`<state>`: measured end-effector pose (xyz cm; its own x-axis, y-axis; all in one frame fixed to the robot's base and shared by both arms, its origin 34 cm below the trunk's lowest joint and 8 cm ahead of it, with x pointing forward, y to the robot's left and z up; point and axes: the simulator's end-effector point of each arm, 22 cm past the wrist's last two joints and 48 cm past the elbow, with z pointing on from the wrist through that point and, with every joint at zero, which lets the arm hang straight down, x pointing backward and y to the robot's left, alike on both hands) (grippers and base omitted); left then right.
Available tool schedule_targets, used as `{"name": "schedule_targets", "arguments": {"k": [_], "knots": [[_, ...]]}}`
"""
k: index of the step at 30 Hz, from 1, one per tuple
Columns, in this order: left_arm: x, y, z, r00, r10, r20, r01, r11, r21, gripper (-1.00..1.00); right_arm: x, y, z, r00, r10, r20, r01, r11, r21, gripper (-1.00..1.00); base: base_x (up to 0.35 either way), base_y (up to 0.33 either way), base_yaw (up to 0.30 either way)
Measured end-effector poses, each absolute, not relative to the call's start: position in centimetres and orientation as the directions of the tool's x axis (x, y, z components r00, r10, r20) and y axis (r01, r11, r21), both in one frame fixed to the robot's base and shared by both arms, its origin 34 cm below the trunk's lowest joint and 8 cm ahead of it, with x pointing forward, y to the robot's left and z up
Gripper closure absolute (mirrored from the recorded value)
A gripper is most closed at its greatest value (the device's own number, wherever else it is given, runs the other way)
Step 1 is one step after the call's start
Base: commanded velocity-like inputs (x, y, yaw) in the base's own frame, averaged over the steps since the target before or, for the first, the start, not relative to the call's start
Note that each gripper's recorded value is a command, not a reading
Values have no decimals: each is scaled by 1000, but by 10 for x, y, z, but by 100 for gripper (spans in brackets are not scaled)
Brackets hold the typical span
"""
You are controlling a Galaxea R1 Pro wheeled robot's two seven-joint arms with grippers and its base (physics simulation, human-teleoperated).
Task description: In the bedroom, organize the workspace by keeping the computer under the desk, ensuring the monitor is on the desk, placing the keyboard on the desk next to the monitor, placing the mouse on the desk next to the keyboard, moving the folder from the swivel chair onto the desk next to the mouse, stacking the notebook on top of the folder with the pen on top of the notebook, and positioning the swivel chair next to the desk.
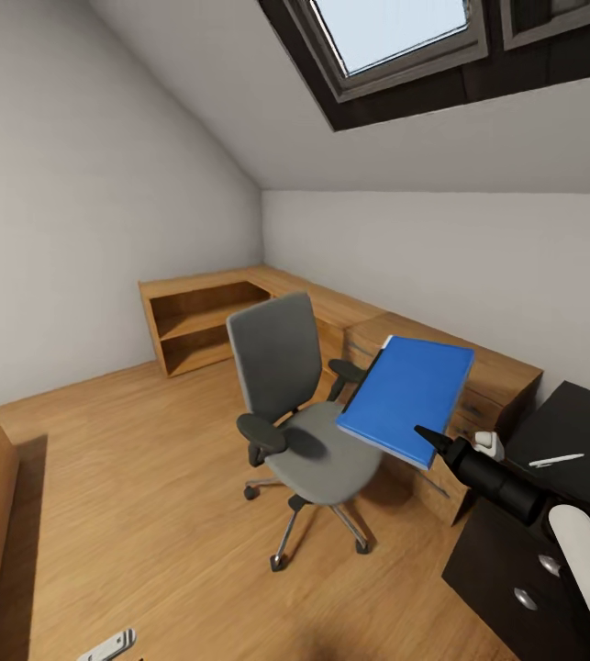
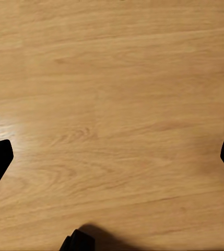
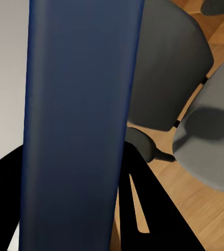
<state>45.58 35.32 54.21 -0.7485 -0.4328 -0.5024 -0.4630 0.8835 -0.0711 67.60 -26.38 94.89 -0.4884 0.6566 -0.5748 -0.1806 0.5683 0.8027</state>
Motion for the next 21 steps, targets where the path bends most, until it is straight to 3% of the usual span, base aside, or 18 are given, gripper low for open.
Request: {"name": "schedule_targets", "arguments": {"k": [21], "knots": [[456,353,576,-749,-433,-502,-463,883,-71,-100,677,-266,983,-484,660,-574,-178,568,803,100,0,0,-8]]}}
